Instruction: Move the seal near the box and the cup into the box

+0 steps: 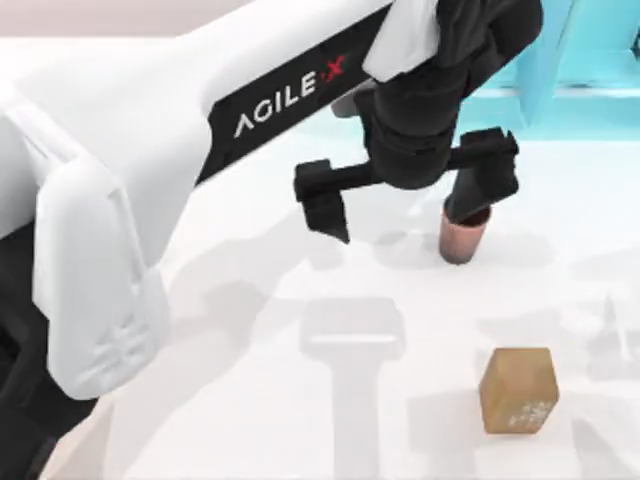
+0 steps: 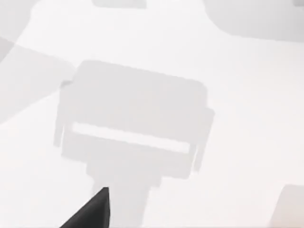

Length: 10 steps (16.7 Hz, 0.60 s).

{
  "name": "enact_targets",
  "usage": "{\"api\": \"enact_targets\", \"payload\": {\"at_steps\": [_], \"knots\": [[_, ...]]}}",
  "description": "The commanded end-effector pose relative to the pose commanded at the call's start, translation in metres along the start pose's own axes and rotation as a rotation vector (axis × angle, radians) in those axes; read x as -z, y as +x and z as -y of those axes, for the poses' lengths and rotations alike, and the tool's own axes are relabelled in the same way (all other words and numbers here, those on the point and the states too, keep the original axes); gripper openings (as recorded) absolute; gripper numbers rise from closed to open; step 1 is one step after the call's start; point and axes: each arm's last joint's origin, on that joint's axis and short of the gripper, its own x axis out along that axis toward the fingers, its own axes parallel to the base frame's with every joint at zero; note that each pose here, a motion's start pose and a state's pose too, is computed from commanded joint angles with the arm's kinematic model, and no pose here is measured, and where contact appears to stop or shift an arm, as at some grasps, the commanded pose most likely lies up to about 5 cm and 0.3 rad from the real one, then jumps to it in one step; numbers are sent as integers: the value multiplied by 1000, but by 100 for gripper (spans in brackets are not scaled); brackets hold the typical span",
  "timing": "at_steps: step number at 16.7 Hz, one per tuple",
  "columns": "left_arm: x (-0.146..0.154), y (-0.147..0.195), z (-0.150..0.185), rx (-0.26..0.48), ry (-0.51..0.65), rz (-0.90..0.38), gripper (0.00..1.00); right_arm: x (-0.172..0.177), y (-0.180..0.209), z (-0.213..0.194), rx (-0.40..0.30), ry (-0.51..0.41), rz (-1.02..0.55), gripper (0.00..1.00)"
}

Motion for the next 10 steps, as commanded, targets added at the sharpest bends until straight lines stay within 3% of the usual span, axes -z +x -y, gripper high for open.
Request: {"api": "enact_targets", "payload": {"at_steps": [5,10], "knots": [[63,14,56,-22,116,-60,100,0,0,0,0,0,0,100],[109,18,80,-25,199,-89,100,0,0,0,0,0,0,100]]}}
